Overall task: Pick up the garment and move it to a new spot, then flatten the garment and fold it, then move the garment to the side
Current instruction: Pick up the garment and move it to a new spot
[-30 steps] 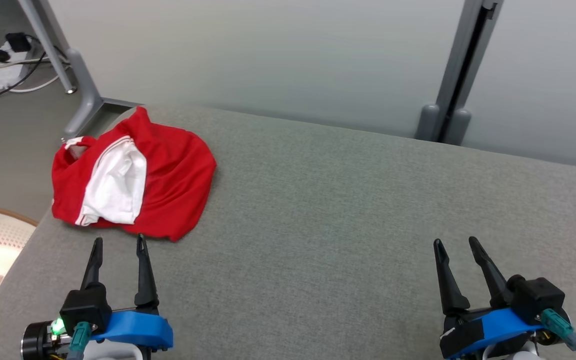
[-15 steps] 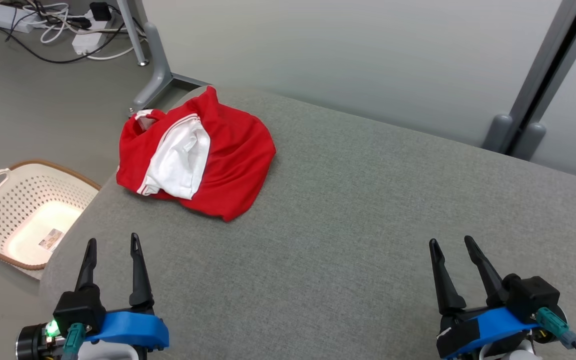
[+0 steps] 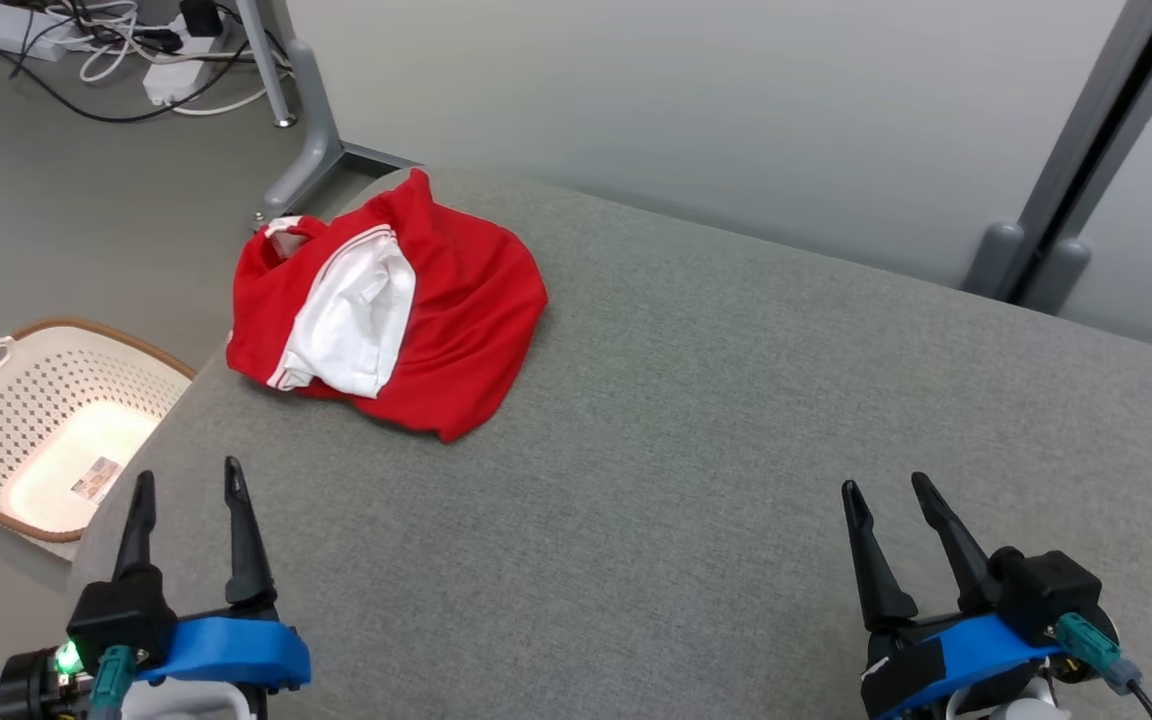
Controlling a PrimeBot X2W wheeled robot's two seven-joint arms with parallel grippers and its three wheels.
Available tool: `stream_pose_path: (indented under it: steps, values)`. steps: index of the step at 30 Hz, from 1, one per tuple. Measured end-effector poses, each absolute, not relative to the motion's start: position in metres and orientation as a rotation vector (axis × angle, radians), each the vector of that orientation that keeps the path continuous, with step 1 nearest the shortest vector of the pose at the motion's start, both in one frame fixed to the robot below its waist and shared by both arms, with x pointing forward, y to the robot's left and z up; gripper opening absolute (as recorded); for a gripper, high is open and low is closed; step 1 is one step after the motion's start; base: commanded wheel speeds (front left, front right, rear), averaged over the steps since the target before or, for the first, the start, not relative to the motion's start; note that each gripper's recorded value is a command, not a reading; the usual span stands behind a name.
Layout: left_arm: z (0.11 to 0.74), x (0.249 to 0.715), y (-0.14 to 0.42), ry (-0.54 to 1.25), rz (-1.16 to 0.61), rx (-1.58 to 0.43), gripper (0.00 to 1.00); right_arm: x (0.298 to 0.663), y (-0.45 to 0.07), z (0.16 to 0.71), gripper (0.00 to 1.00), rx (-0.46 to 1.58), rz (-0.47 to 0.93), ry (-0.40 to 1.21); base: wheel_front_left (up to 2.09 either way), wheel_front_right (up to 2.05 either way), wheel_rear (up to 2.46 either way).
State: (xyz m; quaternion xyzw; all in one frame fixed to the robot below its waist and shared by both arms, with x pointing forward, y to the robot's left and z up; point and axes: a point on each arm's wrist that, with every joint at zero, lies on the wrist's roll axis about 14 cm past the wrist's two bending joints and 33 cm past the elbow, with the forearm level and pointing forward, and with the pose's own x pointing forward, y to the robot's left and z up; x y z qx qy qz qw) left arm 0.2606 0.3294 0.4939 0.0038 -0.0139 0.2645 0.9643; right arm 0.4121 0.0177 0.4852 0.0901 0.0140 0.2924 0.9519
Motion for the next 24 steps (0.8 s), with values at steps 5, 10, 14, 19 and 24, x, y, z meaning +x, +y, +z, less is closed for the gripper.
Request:
stream_pose_path:
  steps: [5, 10, 14, 19, 24]
  values:
    - [0.507, 0.285, 0.334, -0.056, 0.507, 0.034, 1.0, 0.419, 0.003, 0.483, 1.0, 0.169, 0.554, 0.022, 0.0, 0.0, 0.0]
    - [0.536, 0.329, 0.343, -0.127, 0.464, 0.071, 1.0, 0.431, -0.017, 0.475, 1.0, 0.15, 0.499, 0.025, 0.0, 0.0, 0.0]
    - [0.558, 0.372, 0.352, -0.177, 0.43, 0.098, 1.0, 0.443, -0.036, 0.467, 1.0, 0.129, 0.444, 0.027, 0.0, 0.0, 0.0]
    - [0.574, 0.425, 0.364, -0.214, 0.404, 0.126, 1.0, 0.457, -0.062, 0.456, 1.0, 0.097, 0.377, 0.028, 0.0, 0.0, 0.0]
    - [0.572, 0.469, 0.372, -0.206, 0.381, 0.131, 1.0, 0.468, -0.086, 0.445, 1.0, 0.075, 0.315, 0.035, 0.0, 0.0, 0.0]
